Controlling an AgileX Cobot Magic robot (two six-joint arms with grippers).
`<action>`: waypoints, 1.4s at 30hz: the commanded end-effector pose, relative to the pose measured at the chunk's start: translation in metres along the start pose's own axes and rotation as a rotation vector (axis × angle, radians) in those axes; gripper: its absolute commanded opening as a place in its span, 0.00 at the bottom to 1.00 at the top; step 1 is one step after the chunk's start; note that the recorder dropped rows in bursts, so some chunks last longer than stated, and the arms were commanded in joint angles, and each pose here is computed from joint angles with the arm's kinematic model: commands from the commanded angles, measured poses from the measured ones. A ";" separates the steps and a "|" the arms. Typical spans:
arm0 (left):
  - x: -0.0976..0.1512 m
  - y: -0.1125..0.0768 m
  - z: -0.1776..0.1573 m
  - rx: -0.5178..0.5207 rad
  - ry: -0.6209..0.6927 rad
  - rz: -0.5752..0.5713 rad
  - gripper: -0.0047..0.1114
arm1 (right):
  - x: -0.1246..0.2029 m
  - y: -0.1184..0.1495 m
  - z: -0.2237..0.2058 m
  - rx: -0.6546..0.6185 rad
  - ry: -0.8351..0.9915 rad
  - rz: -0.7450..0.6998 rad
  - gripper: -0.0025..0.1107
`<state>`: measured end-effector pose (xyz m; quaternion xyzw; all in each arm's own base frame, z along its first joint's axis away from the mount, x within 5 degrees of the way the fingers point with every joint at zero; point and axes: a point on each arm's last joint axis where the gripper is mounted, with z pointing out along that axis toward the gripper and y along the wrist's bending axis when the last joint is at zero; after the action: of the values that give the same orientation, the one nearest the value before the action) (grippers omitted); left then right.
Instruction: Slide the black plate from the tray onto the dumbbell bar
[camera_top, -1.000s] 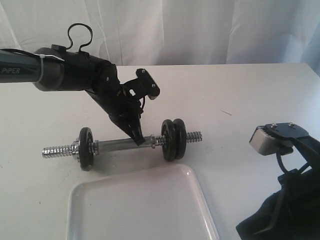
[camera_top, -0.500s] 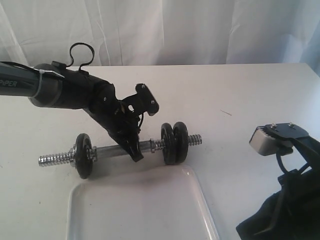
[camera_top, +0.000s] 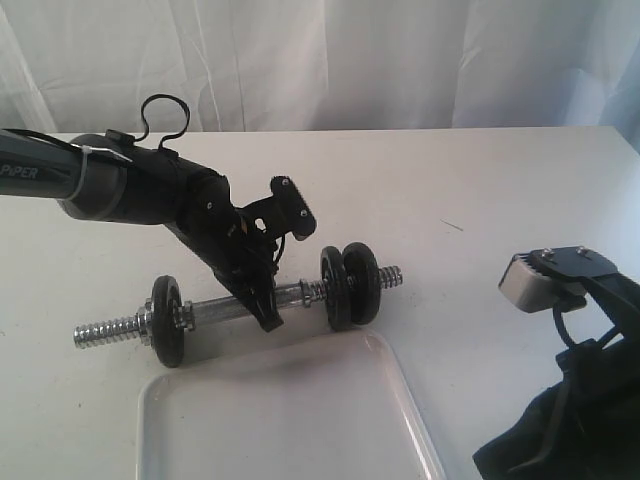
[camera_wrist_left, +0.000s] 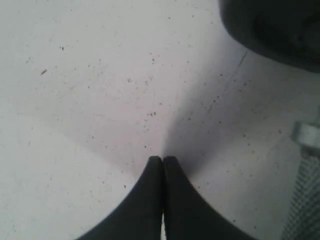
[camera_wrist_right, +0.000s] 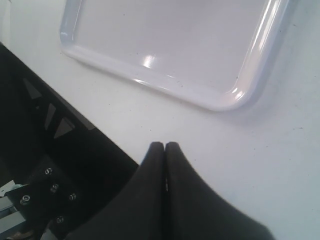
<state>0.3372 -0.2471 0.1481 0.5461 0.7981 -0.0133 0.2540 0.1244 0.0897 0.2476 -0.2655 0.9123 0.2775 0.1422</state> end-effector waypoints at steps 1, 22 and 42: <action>0.006 -0.007 0.005 0.035 0.039 -0.002 0.04 | 0.002 0.000 0.000 0.001 0.002 -0.012 0.02; -0.004 -0.001 -0.012 -0.014 -0.035 0.001 0.04 | 0.002 0.000 0.000 0.001 0.002 -0.012 0.02; -0.010 0.004 -0.028 -0.052 -0.070 0.031 0.04 | 0.002 0.000 0.000 0.001 0.002 -0.012 0.02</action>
<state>0.3357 -0.2452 0.1732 0.5476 0.7834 -0.0085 0.2937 0.1242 0.0893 0.2473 -0.2673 0.9127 0.2752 0.1410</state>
